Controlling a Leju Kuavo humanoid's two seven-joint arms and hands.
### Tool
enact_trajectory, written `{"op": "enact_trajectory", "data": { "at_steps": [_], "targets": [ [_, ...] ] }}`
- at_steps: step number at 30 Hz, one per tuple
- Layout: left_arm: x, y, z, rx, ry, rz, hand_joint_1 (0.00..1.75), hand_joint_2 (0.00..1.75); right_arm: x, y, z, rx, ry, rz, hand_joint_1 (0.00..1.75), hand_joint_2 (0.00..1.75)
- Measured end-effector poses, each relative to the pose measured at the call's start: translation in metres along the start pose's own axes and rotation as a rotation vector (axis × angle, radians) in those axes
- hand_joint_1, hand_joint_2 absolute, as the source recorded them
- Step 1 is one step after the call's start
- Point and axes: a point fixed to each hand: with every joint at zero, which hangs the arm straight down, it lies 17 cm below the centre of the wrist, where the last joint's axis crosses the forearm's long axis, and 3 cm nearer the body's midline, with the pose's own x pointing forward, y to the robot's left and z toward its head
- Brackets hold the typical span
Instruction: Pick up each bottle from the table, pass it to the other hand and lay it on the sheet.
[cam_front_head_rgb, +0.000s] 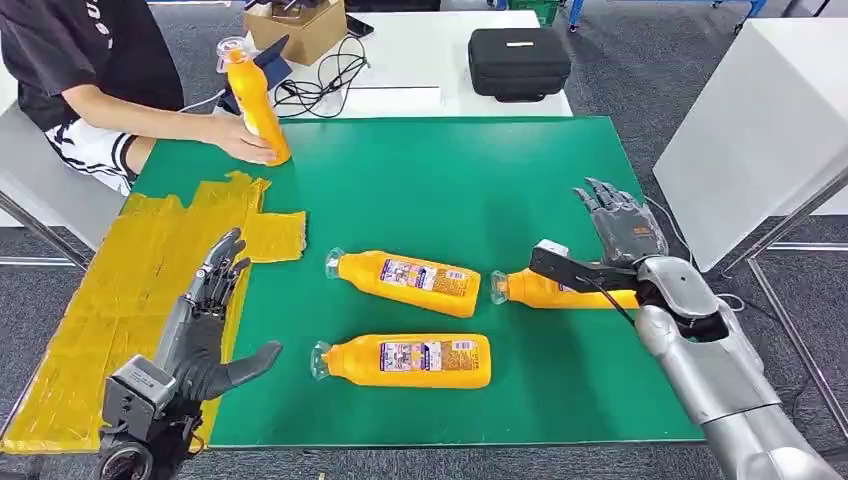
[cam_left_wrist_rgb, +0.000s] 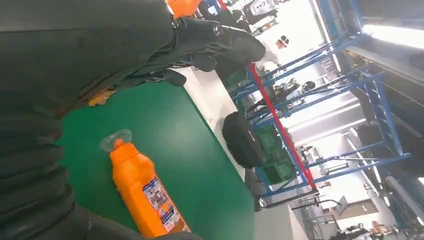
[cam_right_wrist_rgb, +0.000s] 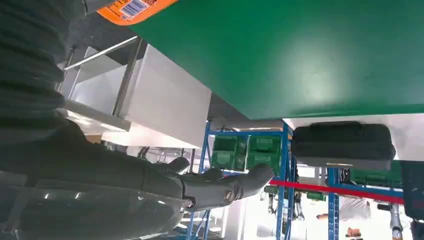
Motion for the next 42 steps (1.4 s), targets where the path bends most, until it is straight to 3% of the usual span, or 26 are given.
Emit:
{"op": "enact_trajectory", "data": {
  "at_steps": [11,29,42],
  "targets": [
    [-0.004,-0.01,-0.005,-0.04,0.036,0.0,0.0,1.75,-0.023,0.045,0.006,0.186,0.062,0.051,0.0,1.75],
    [0.001,-0.008,-0.02,-0.035,0.011,0.008,0.0,1.75,-0.049,0.071,0.007,0.249,0.103,0.097,0.0,1.75],
    [0.002,-0.005,-0.021,-0.032,0.005,0.008,0.0,1.75,-0.042,0.101,0.009,0.359,0.074,0.008,0.0,1.75]
  ]
}}
